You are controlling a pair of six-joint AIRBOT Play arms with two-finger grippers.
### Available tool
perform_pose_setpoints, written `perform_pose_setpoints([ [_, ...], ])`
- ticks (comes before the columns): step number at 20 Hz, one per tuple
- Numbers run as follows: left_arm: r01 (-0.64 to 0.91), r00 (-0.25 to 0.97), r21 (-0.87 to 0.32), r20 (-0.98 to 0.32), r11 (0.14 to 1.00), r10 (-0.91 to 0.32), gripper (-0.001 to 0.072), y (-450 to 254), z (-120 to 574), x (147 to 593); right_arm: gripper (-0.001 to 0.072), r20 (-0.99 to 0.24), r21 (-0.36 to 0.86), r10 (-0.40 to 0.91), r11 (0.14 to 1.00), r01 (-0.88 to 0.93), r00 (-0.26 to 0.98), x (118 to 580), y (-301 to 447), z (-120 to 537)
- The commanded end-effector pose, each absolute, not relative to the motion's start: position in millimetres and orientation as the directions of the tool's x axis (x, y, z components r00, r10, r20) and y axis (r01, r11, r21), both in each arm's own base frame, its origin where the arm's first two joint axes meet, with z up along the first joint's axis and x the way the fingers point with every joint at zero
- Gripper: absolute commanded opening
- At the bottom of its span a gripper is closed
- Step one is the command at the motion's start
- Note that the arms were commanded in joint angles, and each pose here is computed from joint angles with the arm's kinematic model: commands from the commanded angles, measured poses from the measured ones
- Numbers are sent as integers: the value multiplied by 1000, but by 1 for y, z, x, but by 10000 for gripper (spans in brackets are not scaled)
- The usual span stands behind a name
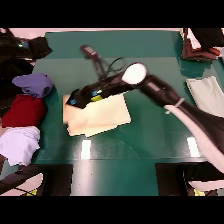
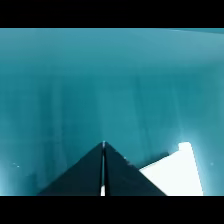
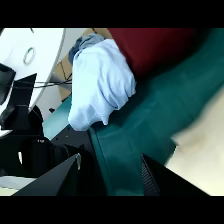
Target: Fold the shirts.
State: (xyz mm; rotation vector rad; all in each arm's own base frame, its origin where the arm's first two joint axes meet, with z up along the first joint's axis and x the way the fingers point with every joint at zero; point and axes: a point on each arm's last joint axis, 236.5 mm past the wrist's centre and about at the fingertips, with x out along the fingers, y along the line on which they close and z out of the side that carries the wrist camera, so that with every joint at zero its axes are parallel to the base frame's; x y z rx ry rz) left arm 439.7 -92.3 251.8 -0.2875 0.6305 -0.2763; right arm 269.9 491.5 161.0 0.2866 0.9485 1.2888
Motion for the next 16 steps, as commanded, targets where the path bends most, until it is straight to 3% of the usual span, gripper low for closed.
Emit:
perform_pose_setpoints([
  [1,145,783,-301,-548,943,-295,24,-73,260,424,384,-461,652,885,290,-701,-62,270,510,142],
  [3,151,764,-294,-571,944,-300,24,-74,254,420,384,-533,606,846,365,-707,-20,296,468,133],
  [5,156,751,-289,-586,944,-304,24,-76,250,417,384,-625,559,779,493,-667,52,323,406,109],
  [9,173,740,-324,-580,930,-340,24,-84,252,415,392,-786,483,591,770,-417,181,362,258,34],
  [10,180,742,-337,-570,924,-352,24,-87,254,415,510,-799,510,577,799,-320,168,363,230,14],
  [11,198,742,-346,-558,917,-371,24,-92,257,415,651,-798,552,587,803,-227,138,362,213,-5],
  [14,214,746,-353,-542,911,-386,24,-95,261,416,652,-741,671,670,742,-2,44,355,208,-48],
  [16,216,746,-350,-543,911,-386,24,-95,260,416,649,-710,704,704,710,23,-16,351,233,-65],
])
